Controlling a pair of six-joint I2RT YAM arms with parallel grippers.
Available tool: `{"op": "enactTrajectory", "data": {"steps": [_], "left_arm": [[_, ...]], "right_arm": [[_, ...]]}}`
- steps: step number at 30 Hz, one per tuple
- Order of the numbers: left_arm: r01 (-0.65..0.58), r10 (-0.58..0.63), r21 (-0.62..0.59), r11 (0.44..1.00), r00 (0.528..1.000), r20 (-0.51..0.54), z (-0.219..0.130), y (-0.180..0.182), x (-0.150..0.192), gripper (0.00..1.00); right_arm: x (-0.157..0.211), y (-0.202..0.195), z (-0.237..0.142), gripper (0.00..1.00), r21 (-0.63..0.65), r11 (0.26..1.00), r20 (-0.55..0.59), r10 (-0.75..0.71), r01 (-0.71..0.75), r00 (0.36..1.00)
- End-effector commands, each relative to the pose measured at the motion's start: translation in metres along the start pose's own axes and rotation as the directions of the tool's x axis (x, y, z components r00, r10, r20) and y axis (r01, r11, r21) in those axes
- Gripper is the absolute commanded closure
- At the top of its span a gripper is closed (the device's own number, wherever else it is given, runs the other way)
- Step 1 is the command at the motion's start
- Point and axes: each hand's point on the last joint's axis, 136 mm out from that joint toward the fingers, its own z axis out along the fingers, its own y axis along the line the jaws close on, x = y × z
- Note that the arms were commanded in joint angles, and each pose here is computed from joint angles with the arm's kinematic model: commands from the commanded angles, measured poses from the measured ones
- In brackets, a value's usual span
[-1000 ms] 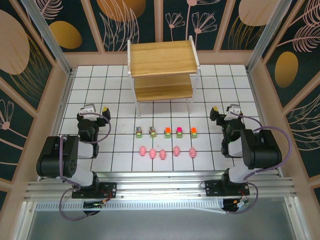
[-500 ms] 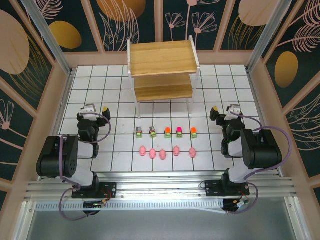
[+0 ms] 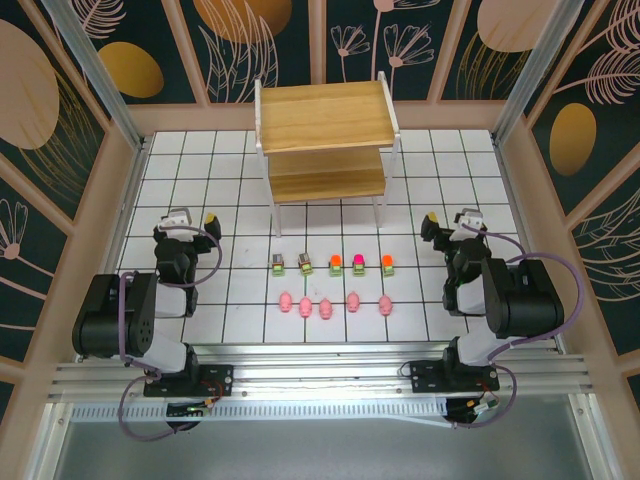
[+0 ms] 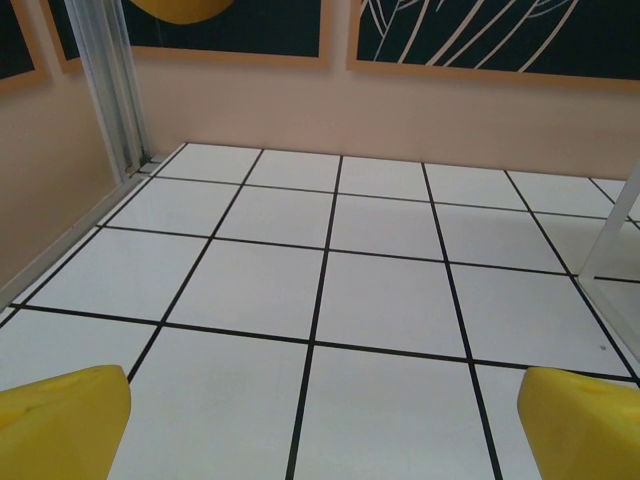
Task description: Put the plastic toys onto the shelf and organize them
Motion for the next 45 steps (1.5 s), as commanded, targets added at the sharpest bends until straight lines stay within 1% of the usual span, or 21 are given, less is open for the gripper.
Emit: {"op": "enactTrajectory", "data": {"steps": [1, 6, 10, 14, 18, 19, 21, 23, 25, 26, 28, 31, 33, 37, 41, 45], "left_arm": [[0.012, -0.011, -0.011, 1.000, 0.996, 0.092, -0.012, 0.002, -0.023, 0.01], [0.033, -0.025, -0.050, 0.998, 0.989, 0.145, -0.029, 0.007, -0.038, 0.01], [0.025, -0.011, -0.074, 0.997, 0.982, 0.186, -0.044, 0.003, -0.051, 0.01], [0.035, -0.026, -0.034, 0.999, 0.973, 0.231, -0.059, -0.014, -0.067, 0.01], [0.053, -0.053, 0.010, 0.999, 0.964, 0.261, -0.074, -0.027, -0.080, 0.01], [0.076, -0.077, 0.013, 0.997, 0.961, 0.266, -0.078, -0.029, -0.082, 0.01], [0.110, -0.120, 0.050, 0.993, 0.960, 0.252, -0.082, -0.038, -0.086, 0.01], [0.154, -0.169, 0.089, 0.984, 0.964, 0.204, -0.081, -0.046, -0.087, 0.01], [0.175, -0.190, 0.113, 0.978, 0.970, 0.150, -0.079, -0.054, -0.086, 0.01], [0.185, -0.201, 0.123, 0.975, 0.971, 0.133, -0.080, -0.057, -0.086, 0.01], [0.173, -0.191, 0.151, 0.973, 0.975, 0.114, -0.084, -0.067, -0.084, 0.01], [0.155, -0.174, 0.177, 0.972, 0.981, 0.092, -0.093, -0.080, -0.077, 0.01], [0.144, -0.157, 0.177, 0.974, 0.986, 0.064, -0.096, -0.084, -0.069, 0.01], [0.117, -0.123, 0.185, 0.976, 0.992, 0.020, -0.104, -0.097, -0.051, 0.01], [0.077, -0.077, 0.182, 0.980, 0.997, -0.005, -0.104, -0.111, -0.048, 0.01], [0.063, -0.052, 0.193, 0.979, 0.997, -0.064, -0.101, -0.122, -0.033, 0.01]], "right_arm": [[-0.015, 0.000, -0.007, 0.01, -0.005, 1.000, 0.069, 0.015, -0.015, 0.997], [-0.023, 0.002, -0.009, 0.01, -0.010, 1.000, 0.068, 0.011, -0.011, 0.998], [-0.033, -0.003, -0.013, 0.01, 0.025, 0.999, 0.080, 0.020, -0.022, 0.997], [-0.048, -0.017, -0.019, 0.01, 0.118, 0.991, 0.104, 0.048, -0.060, 0.993], [-0.062, -0.038, -0.018, 0.01, 0.259, 0.955, 0.084, 0.129, -0.147, 0.988], [-0.066, -0.043, -0.018, 0.01, 0.290, 0.939, 0.084, 0.165, -0.183, 0.983], [-0.067, -0.050, -0.019, 0.01, 0.348, 0.904, 0.065, 0.241, -0.248, 0.968], [-0.067, -0.057, -0.023, 0.01, 0.435, 0.847, 0.054, 0.316, -0.307, 0.947], [-0.068, -0.059, -0.031, 0.01, 0.494, 0.804, 0.060, 0.348, -0.331, 0.936], [-0.069, -0.055, -0.035, 0.01, 0.504, 0.802, 0.057, 0.339, -0.320, 0.939], [-0.074, -0.040, -0.046, 0.01, 0.498, 0.815, 0.071, 0.302, -0.296, 0.951], [-0.079, -0.007, -0.059, 0.01, 0.446, 0.863, 0.043, 0.242, -0.235, 0.969], [-0.076, 0.008, -0.067, 0.01, 0.442, 0.877, 0.004, 0.211, -0.191, 0.978], [-0.063, 0.038, -0.083, 0.01, 0.389, 0.912, -0.080, 0.173, -0.129, 0.982], [-0.049, 0.064, -0.097, 0.01, 0.294, 0.948, -0.153, 0.174, -0.123, 0.973], [-0.029, 0.088, -0.111, 0.01, 0.222, 0.967, -0.255, 0.184, -0.128, 0.949]]}}
